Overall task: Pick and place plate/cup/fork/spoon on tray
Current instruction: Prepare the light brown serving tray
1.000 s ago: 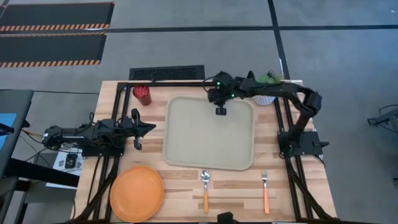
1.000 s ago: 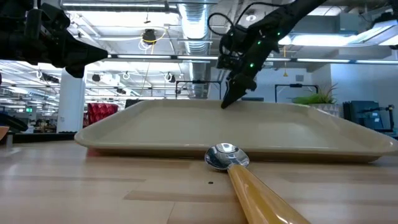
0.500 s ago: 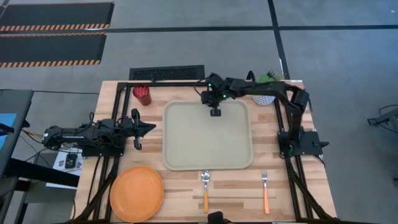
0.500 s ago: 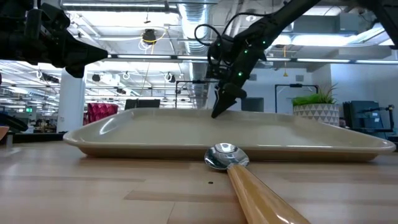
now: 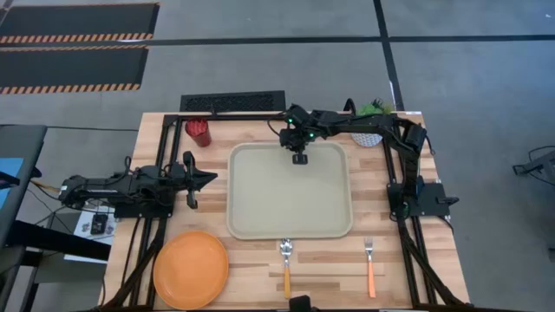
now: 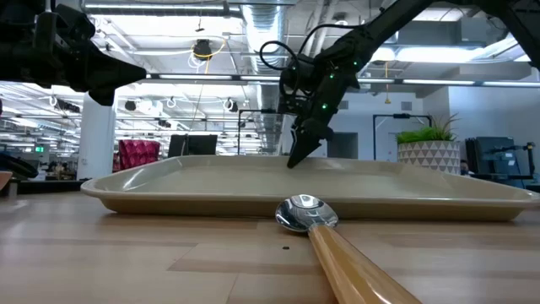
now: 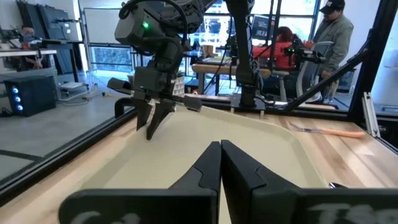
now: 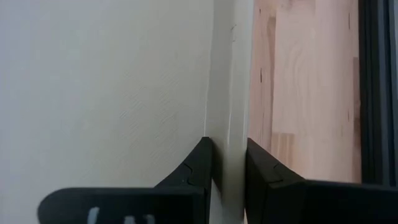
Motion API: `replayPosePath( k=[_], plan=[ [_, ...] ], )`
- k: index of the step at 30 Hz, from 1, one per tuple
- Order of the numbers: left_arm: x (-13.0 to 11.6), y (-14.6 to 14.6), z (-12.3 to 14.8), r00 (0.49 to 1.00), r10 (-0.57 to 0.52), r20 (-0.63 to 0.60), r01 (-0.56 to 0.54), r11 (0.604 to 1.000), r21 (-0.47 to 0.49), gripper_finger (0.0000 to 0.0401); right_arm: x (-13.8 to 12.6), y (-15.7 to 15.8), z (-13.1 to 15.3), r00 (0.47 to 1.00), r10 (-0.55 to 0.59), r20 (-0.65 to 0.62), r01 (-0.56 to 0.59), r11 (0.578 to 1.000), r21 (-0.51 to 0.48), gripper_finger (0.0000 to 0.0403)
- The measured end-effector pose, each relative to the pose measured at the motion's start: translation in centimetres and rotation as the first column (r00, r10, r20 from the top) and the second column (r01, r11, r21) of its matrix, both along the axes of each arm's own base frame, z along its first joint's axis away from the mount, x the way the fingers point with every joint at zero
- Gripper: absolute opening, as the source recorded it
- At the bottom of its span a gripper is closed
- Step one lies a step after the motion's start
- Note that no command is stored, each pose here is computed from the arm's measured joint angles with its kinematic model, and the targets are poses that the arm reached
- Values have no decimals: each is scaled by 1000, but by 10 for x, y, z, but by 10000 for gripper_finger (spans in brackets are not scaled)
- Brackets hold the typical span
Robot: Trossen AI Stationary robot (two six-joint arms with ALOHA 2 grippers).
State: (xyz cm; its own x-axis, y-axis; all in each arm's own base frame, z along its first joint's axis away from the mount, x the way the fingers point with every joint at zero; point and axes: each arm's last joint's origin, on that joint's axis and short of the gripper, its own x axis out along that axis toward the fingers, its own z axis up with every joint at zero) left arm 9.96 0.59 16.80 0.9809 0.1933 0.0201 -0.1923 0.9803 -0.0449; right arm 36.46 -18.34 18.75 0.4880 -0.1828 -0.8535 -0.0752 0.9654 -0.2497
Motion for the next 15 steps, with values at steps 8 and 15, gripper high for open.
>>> replayPosePath(
  k=[8,15],
  plan=[
    [0,0,0,1000,0,1,0,1000,0,0,1,2,0,1000,6,11,-7,1000,23,64],
    [0,0,0,1000,0,1,0,1000,0,0,3,6,-1,1000,16,19,-17,999,38,64]
  ],
)
